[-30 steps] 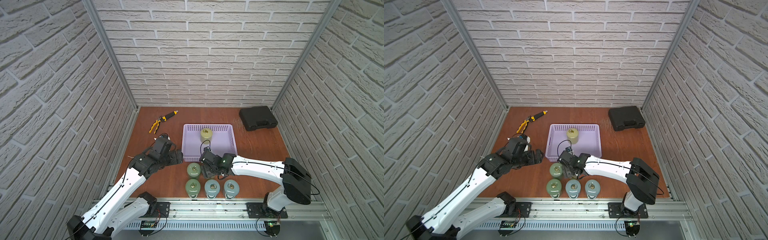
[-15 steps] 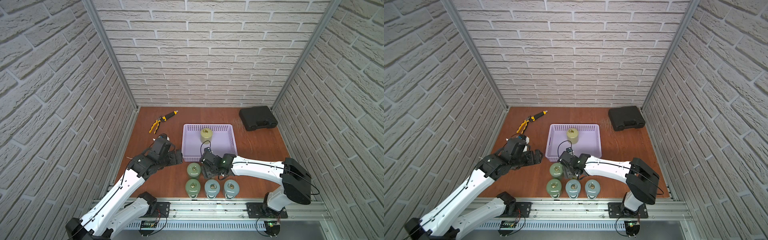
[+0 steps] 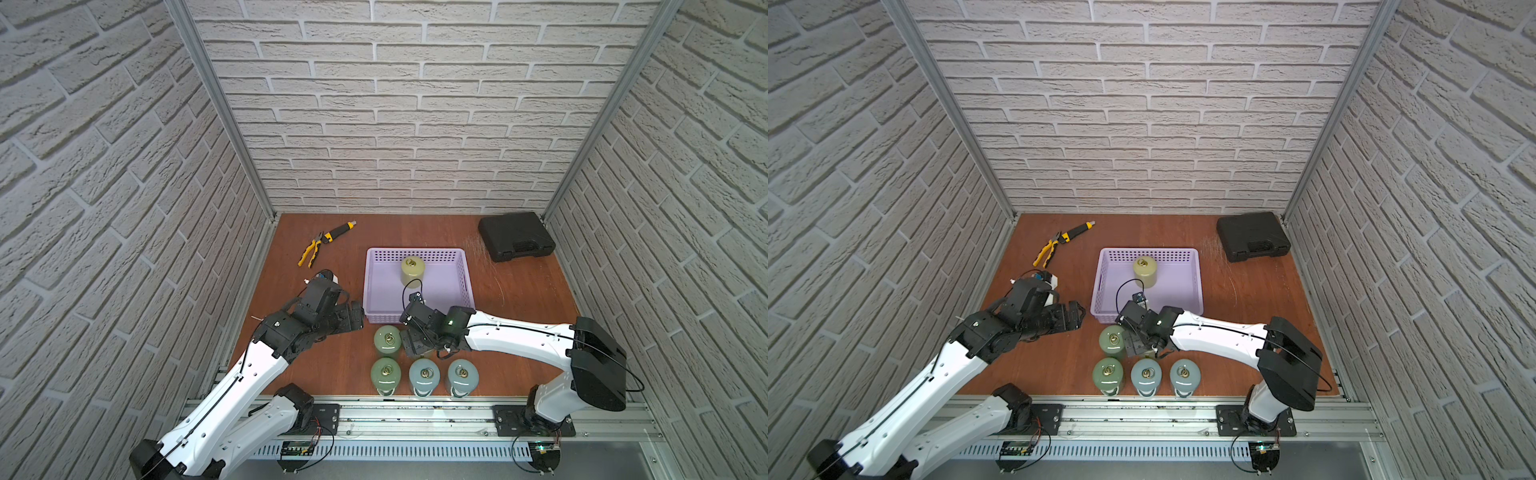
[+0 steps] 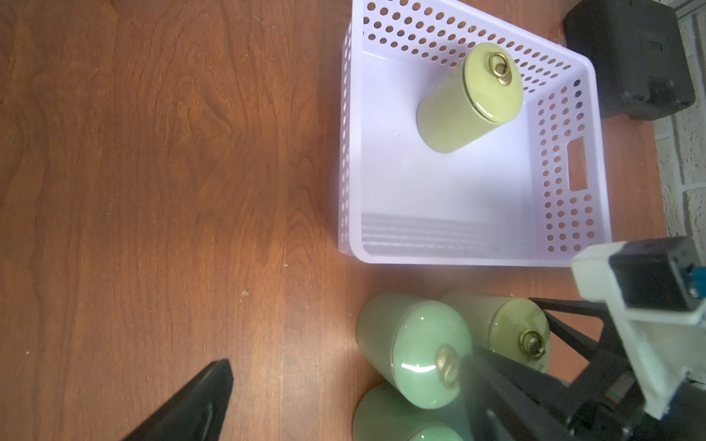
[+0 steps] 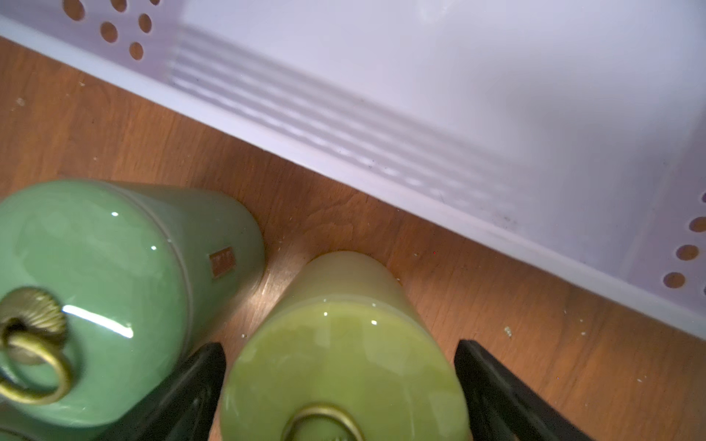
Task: Take the tea canister out of the basket
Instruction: Place the tea canister at the center of the board.
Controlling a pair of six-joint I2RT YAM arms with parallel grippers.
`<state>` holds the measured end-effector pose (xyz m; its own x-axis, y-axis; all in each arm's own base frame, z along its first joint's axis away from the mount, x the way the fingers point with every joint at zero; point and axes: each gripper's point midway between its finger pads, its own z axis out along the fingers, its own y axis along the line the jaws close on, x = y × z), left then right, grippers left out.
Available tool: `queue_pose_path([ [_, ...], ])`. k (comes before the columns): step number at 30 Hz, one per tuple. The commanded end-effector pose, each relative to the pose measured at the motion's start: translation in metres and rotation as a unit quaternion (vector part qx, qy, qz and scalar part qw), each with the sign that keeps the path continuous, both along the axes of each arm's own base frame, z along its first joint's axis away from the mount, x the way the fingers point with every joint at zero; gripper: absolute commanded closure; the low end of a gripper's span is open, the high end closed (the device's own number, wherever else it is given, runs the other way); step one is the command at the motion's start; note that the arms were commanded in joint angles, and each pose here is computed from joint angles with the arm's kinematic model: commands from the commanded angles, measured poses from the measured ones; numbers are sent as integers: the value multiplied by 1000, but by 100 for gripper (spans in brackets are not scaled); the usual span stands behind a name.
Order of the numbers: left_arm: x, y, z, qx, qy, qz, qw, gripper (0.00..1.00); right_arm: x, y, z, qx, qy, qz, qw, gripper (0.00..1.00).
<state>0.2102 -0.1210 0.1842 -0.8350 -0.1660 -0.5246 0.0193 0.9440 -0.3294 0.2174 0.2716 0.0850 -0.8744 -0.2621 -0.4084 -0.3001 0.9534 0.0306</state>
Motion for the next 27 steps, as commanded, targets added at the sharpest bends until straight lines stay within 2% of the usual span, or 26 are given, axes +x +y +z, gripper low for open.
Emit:
queue_pose_path([
  [1, 1, 5, -1, 7, -10, 3, 1000, 2, 4, 4, 29, 22, -30, 1, 999, 0],
  [15, -2, 3, 6, 12, -35, -32, 999, 2, 16, -3, 87, 33, -81, 19, 996, 0],
  [27, 4, -2, 14, 9, -63, -48, 997, 2, 63, -14, 111, 45, -92, 32, 994, 1],
])
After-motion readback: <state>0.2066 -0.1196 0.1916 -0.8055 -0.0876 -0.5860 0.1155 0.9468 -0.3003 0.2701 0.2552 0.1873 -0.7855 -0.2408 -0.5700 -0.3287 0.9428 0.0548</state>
